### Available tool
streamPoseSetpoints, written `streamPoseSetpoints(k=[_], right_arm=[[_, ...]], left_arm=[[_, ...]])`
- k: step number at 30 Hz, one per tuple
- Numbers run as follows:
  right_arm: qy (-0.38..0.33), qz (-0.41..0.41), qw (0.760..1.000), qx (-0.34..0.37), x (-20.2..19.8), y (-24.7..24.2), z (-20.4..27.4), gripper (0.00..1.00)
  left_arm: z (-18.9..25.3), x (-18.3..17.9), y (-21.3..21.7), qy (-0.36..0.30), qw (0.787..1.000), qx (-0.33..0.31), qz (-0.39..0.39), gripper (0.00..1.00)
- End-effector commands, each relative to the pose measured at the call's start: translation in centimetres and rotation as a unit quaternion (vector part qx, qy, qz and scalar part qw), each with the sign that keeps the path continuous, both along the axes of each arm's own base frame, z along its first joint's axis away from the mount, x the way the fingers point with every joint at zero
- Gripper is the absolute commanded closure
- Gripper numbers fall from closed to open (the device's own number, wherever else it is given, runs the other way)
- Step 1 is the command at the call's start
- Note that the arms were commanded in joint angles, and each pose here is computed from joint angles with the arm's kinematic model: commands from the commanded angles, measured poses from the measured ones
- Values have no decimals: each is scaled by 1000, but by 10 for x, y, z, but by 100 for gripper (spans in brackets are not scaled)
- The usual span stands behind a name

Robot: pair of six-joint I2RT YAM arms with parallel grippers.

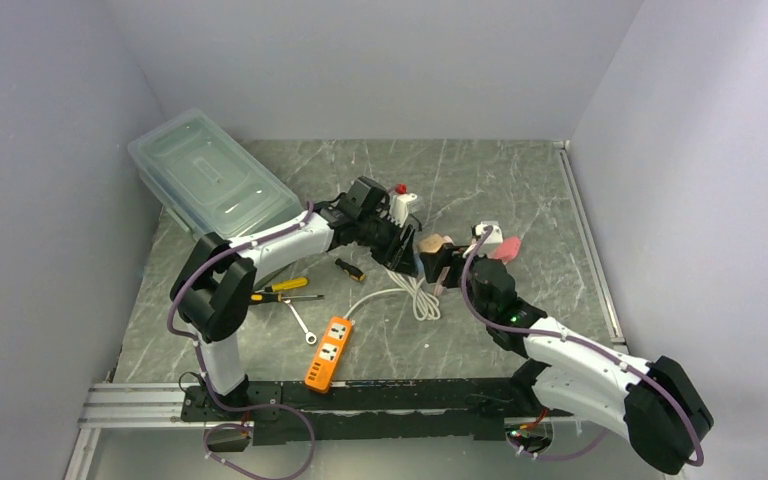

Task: Pull the plug off the socket
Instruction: Remove the plug from the socket, then place the plug at the center of the board.

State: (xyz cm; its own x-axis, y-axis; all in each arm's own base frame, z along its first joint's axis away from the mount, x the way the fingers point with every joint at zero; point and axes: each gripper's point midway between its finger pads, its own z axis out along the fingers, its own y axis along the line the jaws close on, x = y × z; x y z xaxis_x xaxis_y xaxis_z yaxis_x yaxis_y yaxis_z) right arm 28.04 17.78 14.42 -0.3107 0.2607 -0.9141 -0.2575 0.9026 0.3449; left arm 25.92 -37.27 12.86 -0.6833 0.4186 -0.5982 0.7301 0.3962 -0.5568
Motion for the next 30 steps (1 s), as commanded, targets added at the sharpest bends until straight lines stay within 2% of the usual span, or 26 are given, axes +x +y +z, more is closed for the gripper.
streamPoseSetpoints(k=[1, 8, 14, 19, 23, 27, 30], right_arm=[[-28, -117, 993, 14, 25, -33, 31, 100], [-1, -134, 991, 11, 31, -38, 21, 100], [-31, -83, 996, 26, 27, -24, 32, 100], [-44, -74, 996, 31, 24, -24, 37, 100], [-63, -55, 996, 34, 21, -20, 42, 100], [-80, -43, 995, 33, 19, -18, 46, 100], [-88, -35, 995, 34, 16, -17, 48, 100]], left_arm=[[-4, 0, 9, -9, 1000, 11, 5, 100], [-1, -6, 6, -15, 1000, 7, -11, 100], [-4, -1, 9, -21, 1000, 21, -3, 100], [-2, 9, 15, -23, 999, 22, 16, 100], [0, 39, 33, -42, 995, 39, 78, 100], [3, 94, 68, -71, 977, 76, 185, 100], [7, 124, 83, -116, 961, 114, 222, 100]])
